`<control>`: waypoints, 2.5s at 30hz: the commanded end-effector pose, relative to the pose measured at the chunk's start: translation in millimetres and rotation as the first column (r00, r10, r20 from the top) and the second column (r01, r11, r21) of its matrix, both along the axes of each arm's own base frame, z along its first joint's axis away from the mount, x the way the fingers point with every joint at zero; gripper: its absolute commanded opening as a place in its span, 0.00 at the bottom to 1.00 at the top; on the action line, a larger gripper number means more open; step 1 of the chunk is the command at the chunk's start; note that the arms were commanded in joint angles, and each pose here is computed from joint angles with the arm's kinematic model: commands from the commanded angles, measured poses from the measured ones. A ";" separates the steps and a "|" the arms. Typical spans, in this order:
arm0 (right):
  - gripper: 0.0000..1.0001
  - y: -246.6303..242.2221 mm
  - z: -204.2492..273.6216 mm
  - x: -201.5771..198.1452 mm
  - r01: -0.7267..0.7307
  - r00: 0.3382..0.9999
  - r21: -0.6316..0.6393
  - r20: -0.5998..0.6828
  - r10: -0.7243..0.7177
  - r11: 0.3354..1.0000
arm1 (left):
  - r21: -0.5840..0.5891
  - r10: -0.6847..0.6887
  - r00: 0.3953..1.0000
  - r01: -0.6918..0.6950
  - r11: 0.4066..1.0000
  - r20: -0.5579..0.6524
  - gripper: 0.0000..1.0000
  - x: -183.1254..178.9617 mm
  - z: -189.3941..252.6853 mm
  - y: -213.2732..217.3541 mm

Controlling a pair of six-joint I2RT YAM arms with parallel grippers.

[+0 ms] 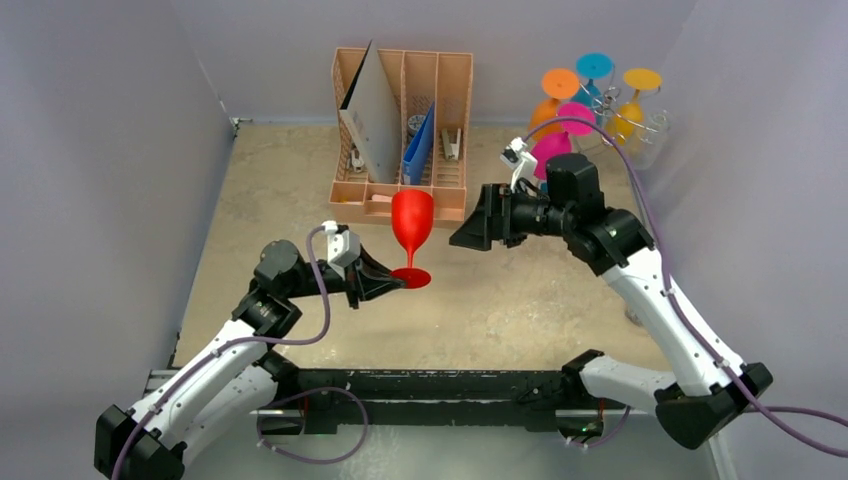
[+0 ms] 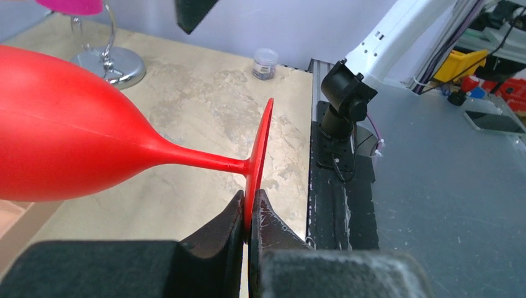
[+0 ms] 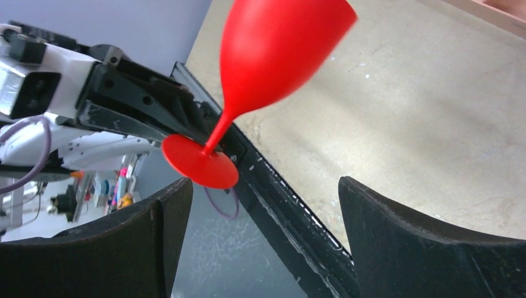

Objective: Take the wine glass off the wine glass rack
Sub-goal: Place the wine glass at the center of the board.

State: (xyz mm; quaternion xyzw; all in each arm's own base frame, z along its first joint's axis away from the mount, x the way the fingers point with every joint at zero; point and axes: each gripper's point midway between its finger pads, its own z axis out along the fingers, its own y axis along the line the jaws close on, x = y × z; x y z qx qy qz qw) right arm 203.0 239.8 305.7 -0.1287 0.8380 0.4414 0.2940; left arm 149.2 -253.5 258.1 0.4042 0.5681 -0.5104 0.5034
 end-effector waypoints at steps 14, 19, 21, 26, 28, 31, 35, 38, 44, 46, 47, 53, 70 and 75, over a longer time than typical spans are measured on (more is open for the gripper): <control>0.83 18.3 34.0 -14.9 -0.314 0.942 -0.061 -0.149 0.302 0.948 | 0.129 -0.380 0.888 0.358 0.925 0.258 0.00 -50.3 -3.5 2.7; 0.77 28.7 41.5 -16.8 -0.370 0.914 0.006 -0.176 0.366 0.929 | 0.113 -0.467 0.851 0.454 0.884 0.240 0.00 -65.8 -2.9 4.7; 0.75 32.5 44.2 -16.9 -0.378 0.910 0.036 -0.171 0.378 0.925 | 0.110 -0.486 0.840 0.474 0.874 0.240 0.00 -68.4 -1.2 5.3; 0.67 33.3 40.8 -19.2 -0.386 0.900 0.048 -0.200 0.387 0.921 | 0.120 -0.486 0.836 0.471 0.874 0.255 0.00 -68.8 1.9 6.2; 0.65 34.1 39.5 -23.1 -0.399 0.888 0.066 -0.220 0.403 0.915 | 0.120 -0.490 0.835 0.475 0.872 0.251 0.00 -69.2 2.5 6.0; 0.63 33.2 29.3 -24.4 -0.391 0.878 0.062 -0.274 0.392 0.918 | 0.116 -0.489 0.837 0.475 0.872 0.244 0.00 -69.1 5.4 6.0; 0.62 30.7 20.4 -20.0 -0.367 0.891 0.025 -0.277 0.360 0.930 | 0.115 -0.500 0.832 0.487 0.866 0.239 0.00 -72.0 7.2 6.9; 0.62 33.4 29.0 -17.7 -0.357 0.903 0.046 -0.238 0.358 0.933 | 0.125 -0.507 0.834 0.491 0.862 0.218 0.00 -72.1 3.8 7.5; 0.69 24.8 33.8 -1.7 -0.268 0.957 -0.037 -0.123 0.262 0.963 | 0.133 -0.517 0.831 0.500 0.856 0.204 0.00 -73.7 1.3 8.6; 0.70 23.4 30.7 2.7 -0.238 0.967 -0.049 -0.108 0.232 0.970 | 0.134 -0.516 0.832 0.498 0.857 0.205 0.00 -73.6 1.1 8.7; 0.72 23.7 28.5 4.2 -0.225 0.969 -0.047 -0.112 0.219 0.973 | 0.135 -0.515 0.833 0.497 0.857 0.204 0.00 -72.9 0.0 8.3; 0.66 44.1 12.5 -6.2 -0.288 0.917 0.107 -0.257 0.306 0.952 | 0.135 -0.516 0.831 0.499 0.856 0.206 0.00 -70.6 -1.2 6.9; 0.33 50.8 31.1 -33.5 -0.373 0.840 0.293 -0.296 0.455 0.880 | 0.146 -0.522 0.834 0.503 0.852 0.176 0.00 -72.2 -8.7 8.4; 0.22 48.3 33.9 -35.4 -0.364 0.850 0.279 -0.291 0.440 0.889 | 0.152 -0.517 0.840 0.496 0.855 0.166 0.00 -70.1 -12.2 7.9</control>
